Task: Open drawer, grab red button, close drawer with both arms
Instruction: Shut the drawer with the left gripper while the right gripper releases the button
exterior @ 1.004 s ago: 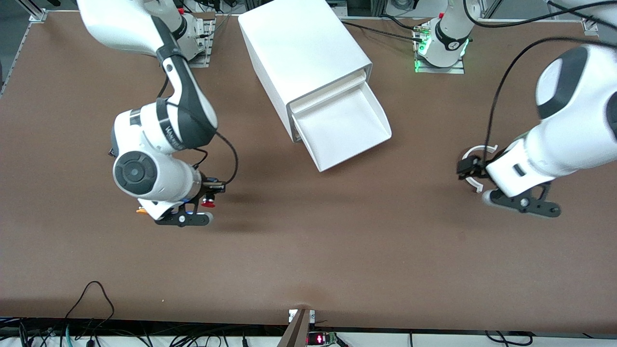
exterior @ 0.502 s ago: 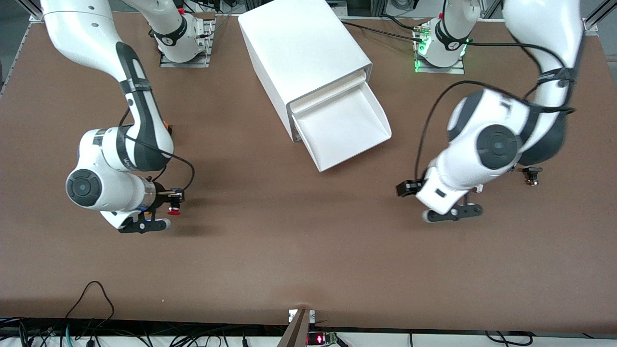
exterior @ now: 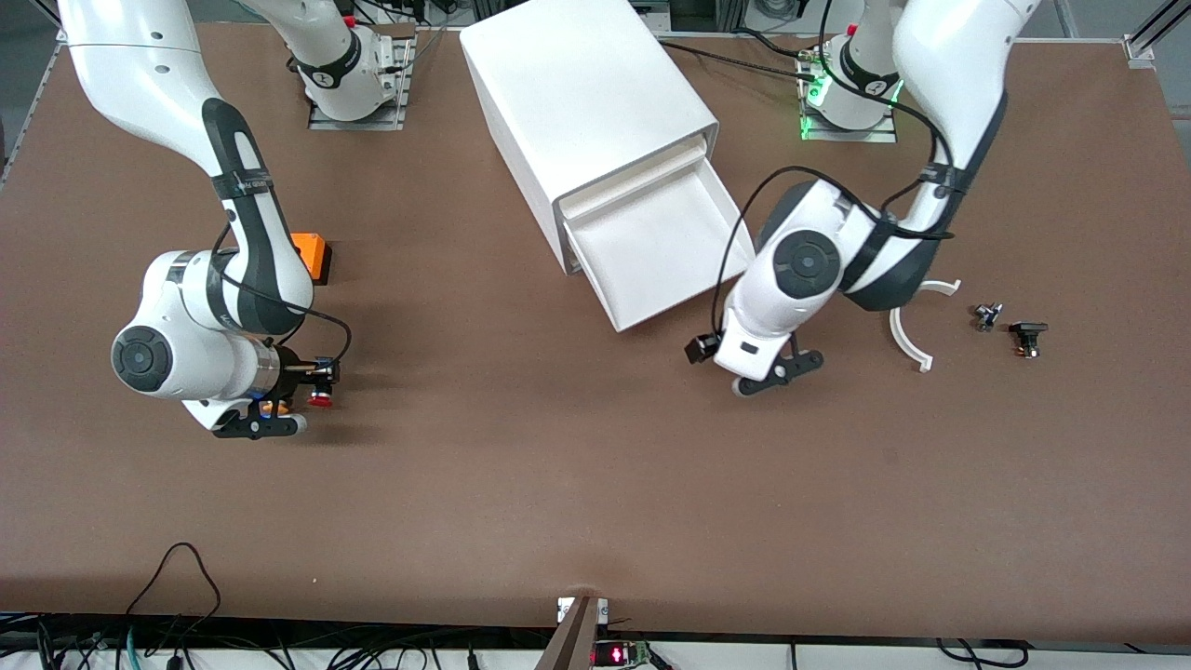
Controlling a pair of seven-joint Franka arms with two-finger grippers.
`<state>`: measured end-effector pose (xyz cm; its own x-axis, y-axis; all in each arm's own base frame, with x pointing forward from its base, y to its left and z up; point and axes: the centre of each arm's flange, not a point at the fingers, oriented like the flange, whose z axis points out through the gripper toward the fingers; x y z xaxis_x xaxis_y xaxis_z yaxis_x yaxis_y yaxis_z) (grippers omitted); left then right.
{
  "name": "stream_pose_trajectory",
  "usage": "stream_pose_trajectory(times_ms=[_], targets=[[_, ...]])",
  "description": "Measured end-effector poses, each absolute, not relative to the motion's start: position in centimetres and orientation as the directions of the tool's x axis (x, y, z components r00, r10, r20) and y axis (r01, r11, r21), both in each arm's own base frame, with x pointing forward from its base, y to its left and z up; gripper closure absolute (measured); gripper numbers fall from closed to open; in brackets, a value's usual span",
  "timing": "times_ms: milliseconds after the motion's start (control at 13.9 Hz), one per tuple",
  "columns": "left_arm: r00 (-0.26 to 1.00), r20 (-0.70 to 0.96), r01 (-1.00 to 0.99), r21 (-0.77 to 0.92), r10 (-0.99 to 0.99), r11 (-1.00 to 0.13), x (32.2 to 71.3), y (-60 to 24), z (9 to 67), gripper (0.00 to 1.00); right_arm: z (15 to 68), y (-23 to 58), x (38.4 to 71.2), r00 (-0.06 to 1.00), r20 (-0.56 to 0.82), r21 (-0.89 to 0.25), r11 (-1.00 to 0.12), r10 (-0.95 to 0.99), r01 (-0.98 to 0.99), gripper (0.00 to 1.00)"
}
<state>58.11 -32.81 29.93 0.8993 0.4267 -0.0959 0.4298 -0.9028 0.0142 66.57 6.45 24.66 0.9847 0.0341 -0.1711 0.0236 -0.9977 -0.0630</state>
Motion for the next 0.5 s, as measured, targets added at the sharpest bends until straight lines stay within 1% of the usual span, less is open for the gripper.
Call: stream_pose_trajectory(times_ms=[215,502], targets=[[0.887,-0.107,0.451,-0.014,0.45,-0.892,54.2,-37.9,29.1,0.0,22.7,6.0,66.3,0.985,-0.169,-0.061,-0.998,0.021,0.011,0.58],[0.906,-0.13,0.404,-0.025,0.403,-0.915,52.1,-39.7,29.0,0.0,20.3,4.9,66.3,0.986,-0.167,-0.067,-0.998,-0.01,-0.021,0.58]])
